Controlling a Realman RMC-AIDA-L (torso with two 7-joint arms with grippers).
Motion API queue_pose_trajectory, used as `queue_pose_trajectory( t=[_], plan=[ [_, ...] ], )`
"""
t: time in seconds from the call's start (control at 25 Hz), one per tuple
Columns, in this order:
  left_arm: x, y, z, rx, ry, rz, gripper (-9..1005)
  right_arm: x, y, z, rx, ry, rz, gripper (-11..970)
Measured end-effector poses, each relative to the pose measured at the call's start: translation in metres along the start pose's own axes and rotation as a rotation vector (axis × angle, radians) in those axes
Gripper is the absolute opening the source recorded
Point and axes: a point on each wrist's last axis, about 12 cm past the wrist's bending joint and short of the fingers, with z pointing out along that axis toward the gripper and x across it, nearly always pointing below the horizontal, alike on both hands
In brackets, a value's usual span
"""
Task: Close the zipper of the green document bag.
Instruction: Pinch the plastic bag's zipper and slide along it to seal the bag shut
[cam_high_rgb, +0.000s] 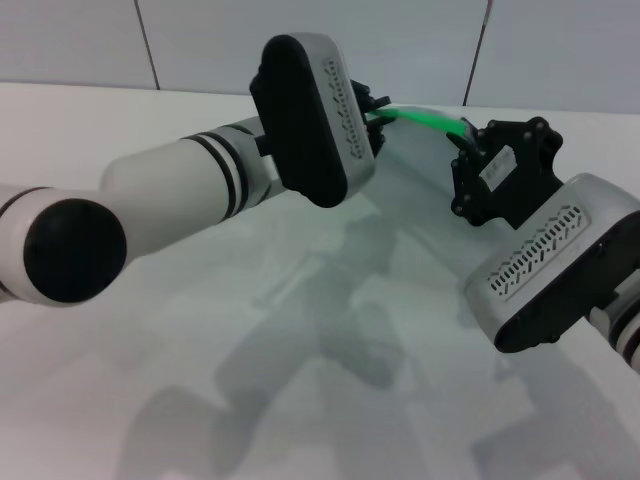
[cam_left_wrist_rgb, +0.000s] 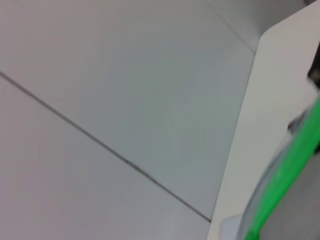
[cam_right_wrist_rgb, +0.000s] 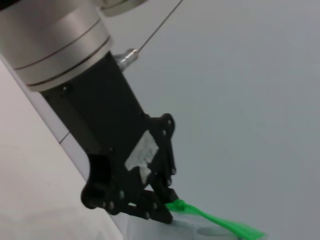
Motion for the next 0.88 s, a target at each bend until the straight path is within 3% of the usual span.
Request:
queue_pose_trajectory(
  t=[0.44,0.88],
  plan=[
    [0.013,0.004,-0.001,-0.035,0.031,-0.022,128,-0.003,-0.004,-0.003,0.015,-0.007,0.011,63],
    [-0.003,0.005,-0.005,-0.049,-0.02,-0.02,142,0.002,-0.002,-0.002,0.007,0.005,0.011,68]
  ],
)
